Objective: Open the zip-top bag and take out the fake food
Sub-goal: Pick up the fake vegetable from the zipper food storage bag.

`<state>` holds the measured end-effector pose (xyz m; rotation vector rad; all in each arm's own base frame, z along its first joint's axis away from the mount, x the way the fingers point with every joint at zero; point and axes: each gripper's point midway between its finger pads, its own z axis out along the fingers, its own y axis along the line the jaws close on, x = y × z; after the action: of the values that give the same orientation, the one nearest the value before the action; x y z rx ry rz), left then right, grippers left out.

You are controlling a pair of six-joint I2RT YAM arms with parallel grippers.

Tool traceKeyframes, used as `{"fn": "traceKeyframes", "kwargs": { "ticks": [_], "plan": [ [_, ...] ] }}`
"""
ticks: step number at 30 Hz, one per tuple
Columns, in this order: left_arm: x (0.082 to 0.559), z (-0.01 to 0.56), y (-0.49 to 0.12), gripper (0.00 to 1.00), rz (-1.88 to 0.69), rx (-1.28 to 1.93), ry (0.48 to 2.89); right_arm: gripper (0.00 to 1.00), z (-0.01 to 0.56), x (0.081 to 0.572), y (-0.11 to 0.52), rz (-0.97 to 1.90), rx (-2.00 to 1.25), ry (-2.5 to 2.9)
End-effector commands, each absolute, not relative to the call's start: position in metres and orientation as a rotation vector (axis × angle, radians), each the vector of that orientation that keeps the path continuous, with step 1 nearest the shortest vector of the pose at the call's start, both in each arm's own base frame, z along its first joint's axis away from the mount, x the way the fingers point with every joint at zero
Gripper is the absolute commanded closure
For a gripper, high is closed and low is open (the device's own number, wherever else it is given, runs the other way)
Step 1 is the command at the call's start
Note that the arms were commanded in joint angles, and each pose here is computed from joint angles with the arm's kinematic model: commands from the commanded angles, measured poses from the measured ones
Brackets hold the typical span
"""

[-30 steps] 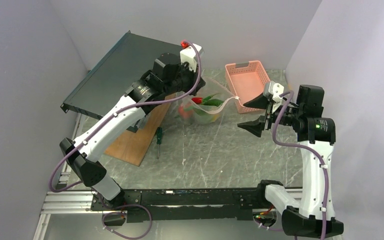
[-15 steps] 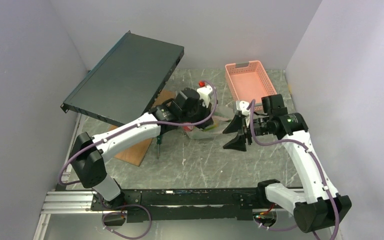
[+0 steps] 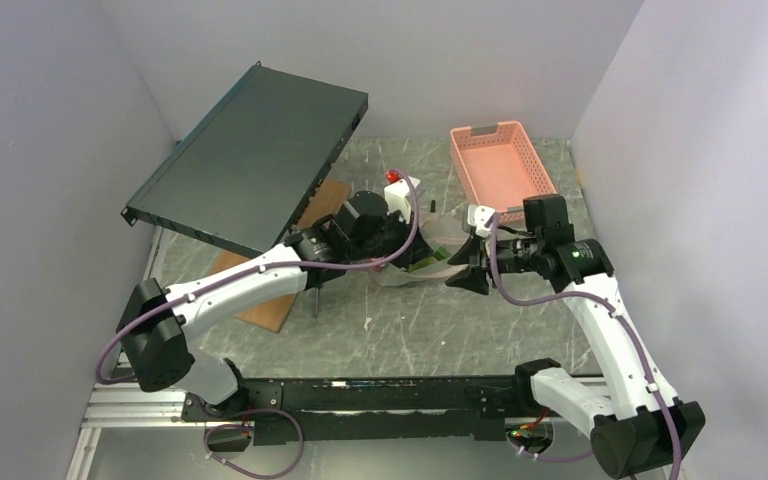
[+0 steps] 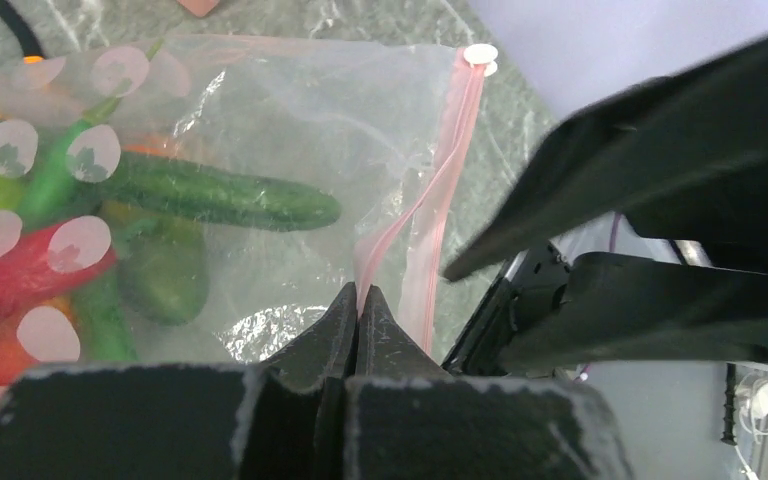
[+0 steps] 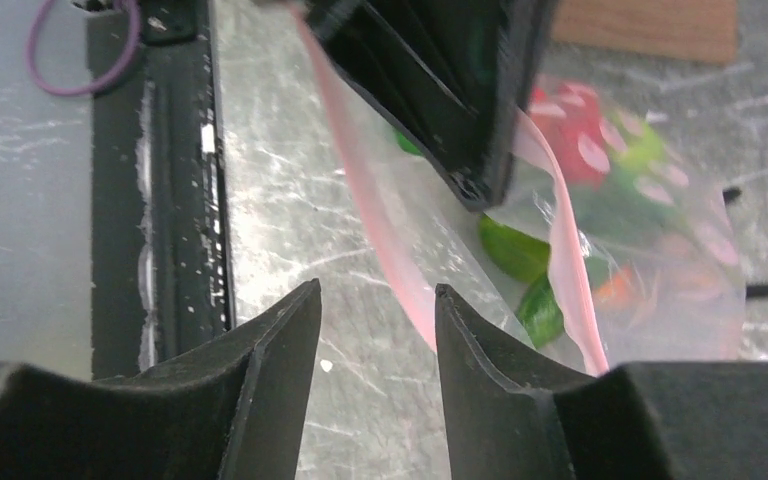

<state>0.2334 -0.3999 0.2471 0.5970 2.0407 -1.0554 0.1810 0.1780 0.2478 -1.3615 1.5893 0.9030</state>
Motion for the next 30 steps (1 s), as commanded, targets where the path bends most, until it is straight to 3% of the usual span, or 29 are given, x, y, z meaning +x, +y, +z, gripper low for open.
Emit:
{"fn": "traceKeyframes", "kwargs": {
  "ticks": [1,7,13,21,30],
  "plan": [
    [0.225,0.272,-0.41,1.0,-1.155,0.528,1.947,0.53,0.233,0.212,0.172,0.765,-1.245,1.662],
    [0.22,0.26,-0.421,1.0,-1.182,0.508,1.959,0.57,0.229,0.245,0.163,0.66,-1.047,1.723],
    [0.219,0.249,-0.424,1.0,-1.171,0.493,1.978,0.57,0.251,0.212,0.179,0.869,-1.118,1.608],
    [0.218,0.245,-0.421,1.0,-1.155,0.474,1.979,0.57,0.265,0.214,0.172,0.953,-1.018,1.601],
    [0.218,0.251,-0.421,1.0,-1.157,0.464,1.948,0.55,0.23,0.248,0.156,0.875,-0.759,1.763]
  ]
}}
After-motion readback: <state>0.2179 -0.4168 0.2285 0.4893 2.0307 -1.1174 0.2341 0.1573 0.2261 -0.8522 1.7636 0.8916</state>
